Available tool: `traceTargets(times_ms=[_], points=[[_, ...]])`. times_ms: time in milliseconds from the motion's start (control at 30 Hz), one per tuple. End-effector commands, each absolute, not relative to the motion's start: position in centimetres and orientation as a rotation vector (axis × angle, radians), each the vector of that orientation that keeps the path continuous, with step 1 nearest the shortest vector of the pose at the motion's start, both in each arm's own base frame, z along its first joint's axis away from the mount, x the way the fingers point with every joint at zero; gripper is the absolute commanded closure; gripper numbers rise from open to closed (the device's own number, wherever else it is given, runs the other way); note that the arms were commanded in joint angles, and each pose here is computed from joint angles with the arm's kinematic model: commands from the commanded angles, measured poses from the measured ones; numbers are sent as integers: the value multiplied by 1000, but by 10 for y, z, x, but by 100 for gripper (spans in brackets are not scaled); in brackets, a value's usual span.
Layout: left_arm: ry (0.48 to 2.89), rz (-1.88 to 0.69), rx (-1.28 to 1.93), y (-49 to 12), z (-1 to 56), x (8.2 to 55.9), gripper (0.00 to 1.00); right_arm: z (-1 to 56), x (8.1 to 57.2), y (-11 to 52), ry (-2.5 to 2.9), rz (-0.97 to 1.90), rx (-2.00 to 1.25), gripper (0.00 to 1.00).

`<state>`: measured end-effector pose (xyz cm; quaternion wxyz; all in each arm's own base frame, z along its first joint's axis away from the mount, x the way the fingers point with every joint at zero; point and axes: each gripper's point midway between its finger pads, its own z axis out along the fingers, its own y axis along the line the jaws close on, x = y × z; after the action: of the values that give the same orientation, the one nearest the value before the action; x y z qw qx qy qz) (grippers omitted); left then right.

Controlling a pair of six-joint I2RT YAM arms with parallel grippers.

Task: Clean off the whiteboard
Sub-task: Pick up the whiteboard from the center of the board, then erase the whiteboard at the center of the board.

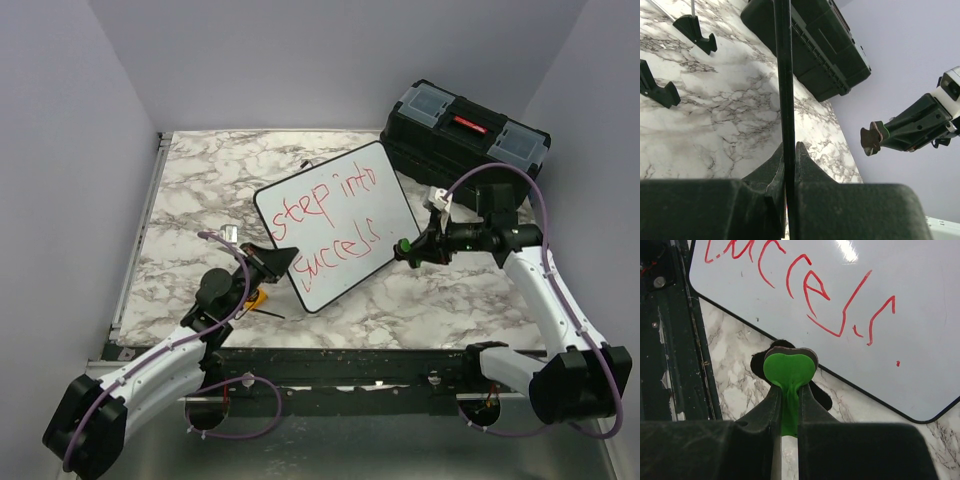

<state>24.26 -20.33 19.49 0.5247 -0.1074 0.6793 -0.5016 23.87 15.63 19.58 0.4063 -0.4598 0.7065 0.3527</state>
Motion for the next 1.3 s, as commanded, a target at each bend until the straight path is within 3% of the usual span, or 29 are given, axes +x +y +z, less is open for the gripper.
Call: traceTargets(times_ms=[0,333,1000,1267], points=[[1531,-1231,-192,-211,228,239,100,201,230,154,1748,865,-1215,99],[1574,-1289,-139,-218,221,221,100,180,222,152,1773,884,-1219,99],[1583,-1298,-203,-268,213,198,100,244,222,166,1663,845,-1213,99],[1616,-1305,-203,-302,212,194,100,229,209,231,1661,794,-1342,99]])
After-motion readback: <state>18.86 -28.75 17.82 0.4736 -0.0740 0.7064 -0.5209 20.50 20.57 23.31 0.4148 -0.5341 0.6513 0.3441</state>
